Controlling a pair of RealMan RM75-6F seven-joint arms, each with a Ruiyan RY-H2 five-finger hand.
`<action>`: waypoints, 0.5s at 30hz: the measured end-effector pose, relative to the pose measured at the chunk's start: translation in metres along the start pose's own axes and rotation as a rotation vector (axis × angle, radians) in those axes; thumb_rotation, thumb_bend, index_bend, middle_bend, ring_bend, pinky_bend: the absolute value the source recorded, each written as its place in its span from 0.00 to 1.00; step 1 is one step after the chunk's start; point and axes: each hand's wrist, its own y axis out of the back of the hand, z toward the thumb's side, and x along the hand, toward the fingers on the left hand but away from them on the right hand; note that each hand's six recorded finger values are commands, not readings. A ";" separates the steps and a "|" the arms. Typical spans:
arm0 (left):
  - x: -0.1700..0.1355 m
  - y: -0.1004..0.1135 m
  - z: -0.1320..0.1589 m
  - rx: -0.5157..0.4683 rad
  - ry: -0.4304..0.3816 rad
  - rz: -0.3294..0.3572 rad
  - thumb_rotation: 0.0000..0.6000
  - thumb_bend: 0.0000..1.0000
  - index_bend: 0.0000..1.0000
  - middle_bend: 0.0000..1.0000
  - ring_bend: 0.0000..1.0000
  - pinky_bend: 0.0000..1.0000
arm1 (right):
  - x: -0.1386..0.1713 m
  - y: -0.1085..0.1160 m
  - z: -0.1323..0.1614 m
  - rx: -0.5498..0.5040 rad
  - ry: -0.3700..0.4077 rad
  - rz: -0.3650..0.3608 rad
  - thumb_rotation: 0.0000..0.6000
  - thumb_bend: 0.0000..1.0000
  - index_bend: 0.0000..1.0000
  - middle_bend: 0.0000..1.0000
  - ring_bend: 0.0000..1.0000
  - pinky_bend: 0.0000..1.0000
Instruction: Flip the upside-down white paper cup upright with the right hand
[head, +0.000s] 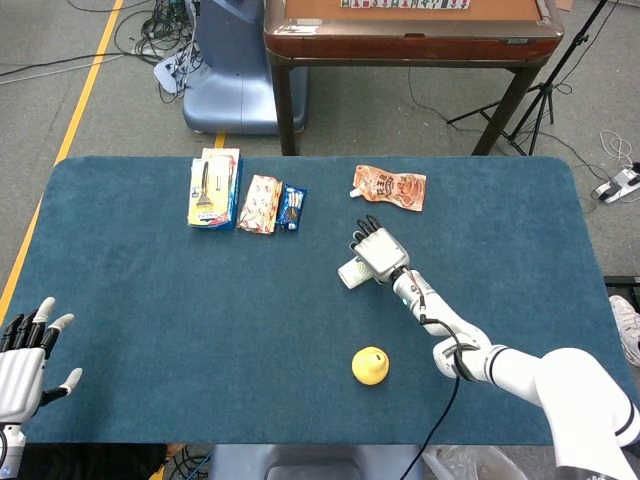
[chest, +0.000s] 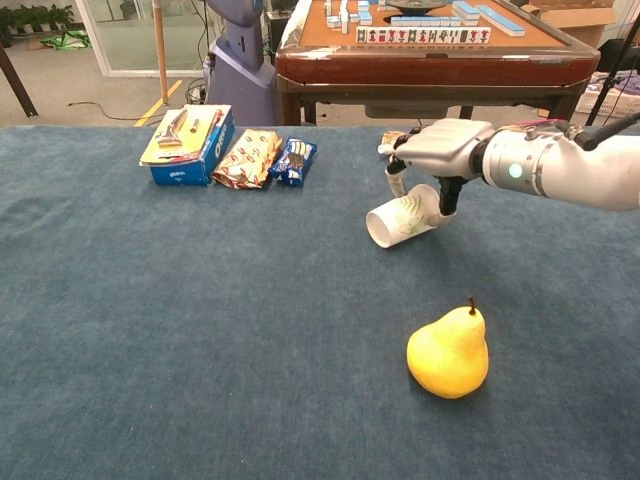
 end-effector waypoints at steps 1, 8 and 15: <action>0.000 0.000 0.000 -0.001 0.000 0.001 1.00 0.21 0.19 0.00 0.00 0.00 | 0.000 0.001 0.000 0.015 0.002 -0.005 1.00 0.23 0.42 0.25 0.01 0.00; 0.000 0.001 -0.001 -0.008 -0.006 0.004 1.00 0.21 0.19 0.00 0.00 0.00 | 0.005 0.020 -0.003 0.208 0.018 -0.077 1.00 0.23 0.42 0.26 0.01 0.00; 0.000 -0.002 -0.002 -0.015 -0.013 -0.001 1.00 0.21 0.19 0.00 0.00 0.00 | 0.014 0.039 -0.001 0.474 0.039 -0.143 1.00 0.23 0.42 0.26 0.01 0.00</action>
